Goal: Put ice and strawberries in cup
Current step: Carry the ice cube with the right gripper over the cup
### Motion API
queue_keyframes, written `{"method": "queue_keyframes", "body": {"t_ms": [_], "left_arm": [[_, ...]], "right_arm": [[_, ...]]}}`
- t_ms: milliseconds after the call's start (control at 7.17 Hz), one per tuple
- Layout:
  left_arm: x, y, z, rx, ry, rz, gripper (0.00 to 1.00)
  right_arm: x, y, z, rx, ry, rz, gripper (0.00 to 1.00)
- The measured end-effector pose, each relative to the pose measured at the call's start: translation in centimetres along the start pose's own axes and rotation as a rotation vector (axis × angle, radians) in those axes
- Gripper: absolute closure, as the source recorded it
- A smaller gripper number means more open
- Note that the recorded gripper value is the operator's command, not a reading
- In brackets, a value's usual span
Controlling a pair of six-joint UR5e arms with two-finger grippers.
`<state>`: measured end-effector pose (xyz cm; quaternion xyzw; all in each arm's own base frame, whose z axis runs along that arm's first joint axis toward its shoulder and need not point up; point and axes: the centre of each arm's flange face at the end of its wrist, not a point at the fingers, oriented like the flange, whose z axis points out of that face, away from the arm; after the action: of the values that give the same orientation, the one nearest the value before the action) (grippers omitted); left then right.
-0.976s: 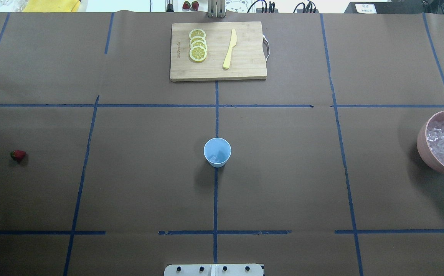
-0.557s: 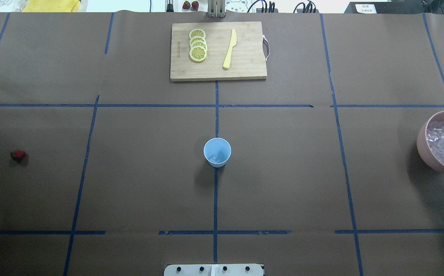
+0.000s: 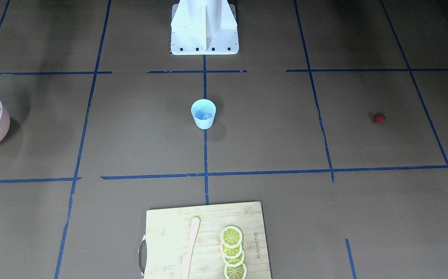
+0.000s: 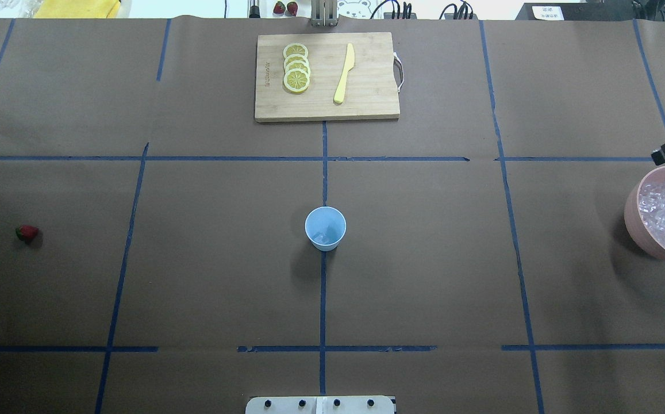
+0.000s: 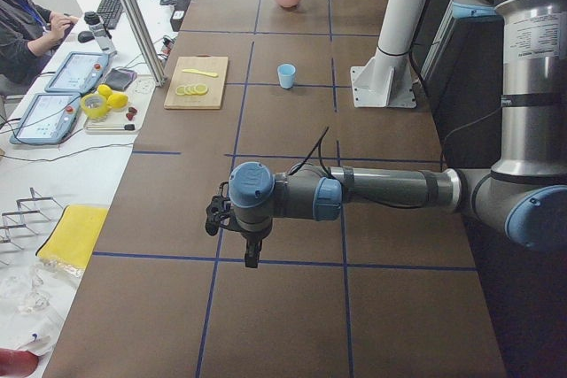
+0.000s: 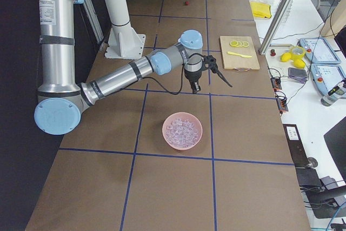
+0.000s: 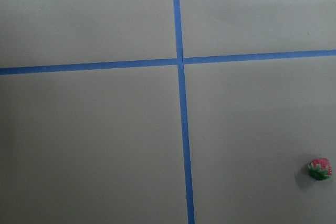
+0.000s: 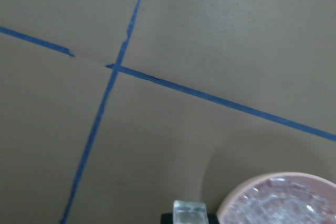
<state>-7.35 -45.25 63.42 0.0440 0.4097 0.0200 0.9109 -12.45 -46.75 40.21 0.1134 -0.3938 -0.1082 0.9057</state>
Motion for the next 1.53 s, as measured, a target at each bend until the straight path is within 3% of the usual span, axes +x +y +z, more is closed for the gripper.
{"method": "queue_keyframes", "body": {"t_ms": [418, 836, 1254, 1394, 1533], "left_arm": [[0.1, 0.0, -0.1, 0.002, 0.0, 0.003, 0.0], [0.4, -0.1, -0.2, 0.004, 0.023, 0.004, 0.0], [0.4, 0.0, -0.1, 0.004, 0.03, 0.002, 0.0], [0.3, 0.0, 0.0, 0.003, 0.03, 0.001, 0.0], [0.3, 0.0, 0.0, 0.002, 0.03, 0.001, 0.0]], "right_arm": [[-19.5, -3.7, 4.9, -0.012, -0.064, 0.103, 0.97], [-36.7, -5.4, 8.3, -0.014, -0.051, 0.227, 0.97], [-46.5, -6.6, 10.5, 0.002, -0.022, 0.301, 0.96], [-48.6, -7.4, 11.7, -0.006, -0.005, 0.319, 0.79], [-49.6, -7.8, 12.6, -0.015, 0.01, 0.327, 0.28]]}}
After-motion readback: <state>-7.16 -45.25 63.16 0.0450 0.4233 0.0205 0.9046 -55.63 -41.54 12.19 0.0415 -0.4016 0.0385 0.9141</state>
